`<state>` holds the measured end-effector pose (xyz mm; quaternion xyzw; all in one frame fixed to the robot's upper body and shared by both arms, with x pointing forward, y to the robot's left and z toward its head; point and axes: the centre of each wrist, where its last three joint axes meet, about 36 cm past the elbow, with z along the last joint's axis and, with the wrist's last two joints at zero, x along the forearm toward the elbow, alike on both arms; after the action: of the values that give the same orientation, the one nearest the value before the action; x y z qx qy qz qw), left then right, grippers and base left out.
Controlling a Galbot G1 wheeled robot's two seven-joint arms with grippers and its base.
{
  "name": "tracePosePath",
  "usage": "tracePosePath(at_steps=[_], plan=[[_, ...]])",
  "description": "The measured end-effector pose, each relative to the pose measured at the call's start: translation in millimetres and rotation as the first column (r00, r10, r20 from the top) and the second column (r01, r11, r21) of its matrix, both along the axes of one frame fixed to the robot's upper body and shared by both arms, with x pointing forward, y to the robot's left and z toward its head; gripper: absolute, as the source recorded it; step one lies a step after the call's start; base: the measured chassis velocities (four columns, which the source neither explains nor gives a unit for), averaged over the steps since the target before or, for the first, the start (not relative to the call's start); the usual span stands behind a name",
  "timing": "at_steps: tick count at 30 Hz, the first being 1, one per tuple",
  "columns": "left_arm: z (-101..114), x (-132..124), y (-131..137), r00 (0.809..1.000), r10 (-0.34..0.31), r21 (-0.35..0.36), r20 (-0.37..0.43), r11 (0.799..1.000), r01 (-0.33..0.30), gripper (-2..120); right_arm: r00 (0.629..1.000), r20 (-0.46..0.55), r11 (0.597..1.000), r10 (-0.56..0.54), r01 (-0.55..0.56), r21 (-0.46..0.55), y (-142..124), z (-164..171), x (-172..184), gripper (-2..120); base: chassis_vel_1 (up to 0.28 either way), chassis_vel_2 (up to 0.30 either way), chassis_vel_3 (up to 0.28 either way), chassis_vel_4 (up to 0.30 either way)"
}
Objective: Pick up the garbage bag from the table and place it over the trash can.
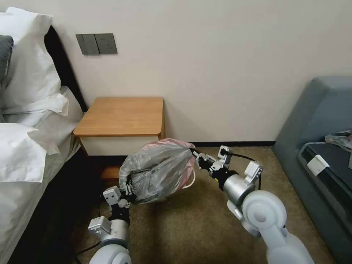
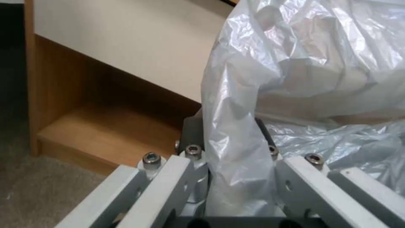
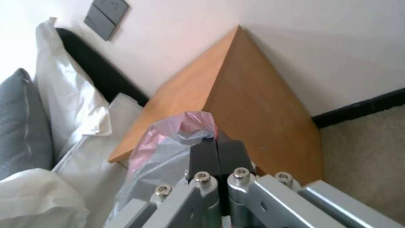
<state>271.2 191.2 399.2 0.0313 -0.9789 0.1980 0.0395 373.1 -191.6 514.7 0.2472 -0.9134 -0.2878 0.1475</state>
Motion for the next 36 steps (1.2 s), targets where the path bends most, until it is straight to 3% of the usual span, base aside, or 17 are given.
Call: tracePosePath(at_steps=[5, 15, 27, 36], plan=[[-1, -3, 2, 0.999, -0.040, 0.003, 0.020, 0.999, 0.040, 7, 0.999, -0.035, 0.999, -0.006, 0.004, -0.051, -6, 8, 15, 0, 0.000, 0.000, 0.000, 0.000], [-1, -3, 4, 0.998, -0.045, -0.030, 0.042, 0.998, 0.046, 7, 0.986, -0.154, 0.993, -0.064, 0.048, -0.111, -13, 16, 23, 0, 0.000, 0.000, 0.000, 0.000], [1, 1, 10, 0.997, -0.074, -0.161, 0.034, 0.984, 0.078, 7, 0.975, -0.223, 0.999, 0.001, -0.011, -0.045, -17, 21, 14, 0, 0.000, 0.000, 0.000, 0.000], [0, 4, 10, 0.996, -0.082, -0.208, 0.018, 0.975, 0.084, 7, 0.974, -0.228, 1.000, 0.004, -0.007, -0.013, -30, 27, -3, 0, 0.000, 0.000, 0.000, 0.000]])
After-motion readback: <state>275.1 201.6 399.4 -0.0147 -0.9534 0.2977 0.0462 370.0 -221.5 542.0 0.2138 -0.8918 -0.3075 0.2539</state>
